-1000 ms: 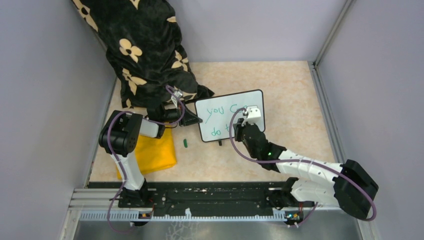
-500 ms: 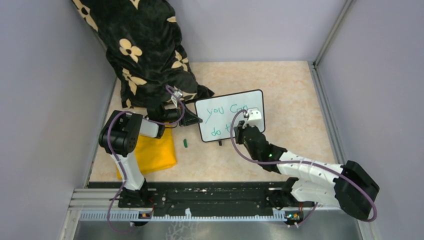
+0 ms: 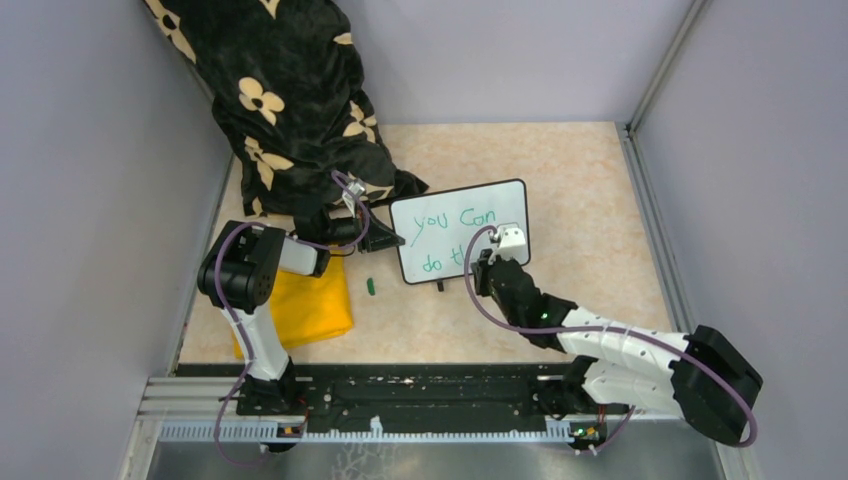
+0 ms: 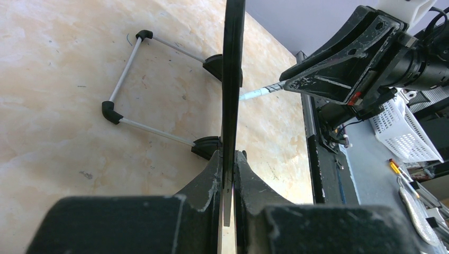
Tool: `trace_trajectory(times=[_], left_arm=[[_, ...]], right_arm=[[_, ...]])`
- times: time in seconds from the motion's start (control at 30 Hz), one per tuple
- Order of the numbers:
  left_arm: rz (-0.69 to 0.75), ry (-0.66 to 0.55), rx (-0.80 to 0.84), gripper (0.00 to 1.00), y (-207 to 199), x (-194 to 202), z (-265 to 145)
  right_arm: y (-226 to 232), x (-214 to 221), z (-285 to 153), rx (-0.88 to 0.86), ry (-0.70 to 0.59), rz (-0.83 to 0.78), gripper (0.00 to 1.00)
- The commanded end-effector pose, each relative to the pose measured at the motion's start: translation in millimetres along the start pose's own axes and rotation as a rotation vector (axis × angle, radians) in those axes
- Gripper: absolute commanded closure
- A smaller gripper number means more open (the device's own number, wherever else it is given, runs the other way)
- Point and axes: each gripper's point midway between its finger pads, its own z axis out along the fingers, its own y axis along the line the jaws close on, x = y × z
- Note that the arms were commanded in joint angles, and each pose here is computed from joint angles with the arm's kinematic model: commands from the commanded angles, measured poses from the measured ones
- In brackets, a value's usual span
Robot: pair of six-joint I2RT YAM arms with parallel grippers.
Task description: Write a sentence on the whiteboard
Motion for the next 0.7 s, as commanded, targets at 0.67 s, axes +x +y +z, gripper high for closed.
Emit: trace_trajectory(times=[0.67], left_arm=[[-0.108,0.064,-0.03,1.0,8.2,32.6,6.1]], right_arm=[[9.7,-38.4,-8.8,-0.037,-0.088,0.057,1.0]])
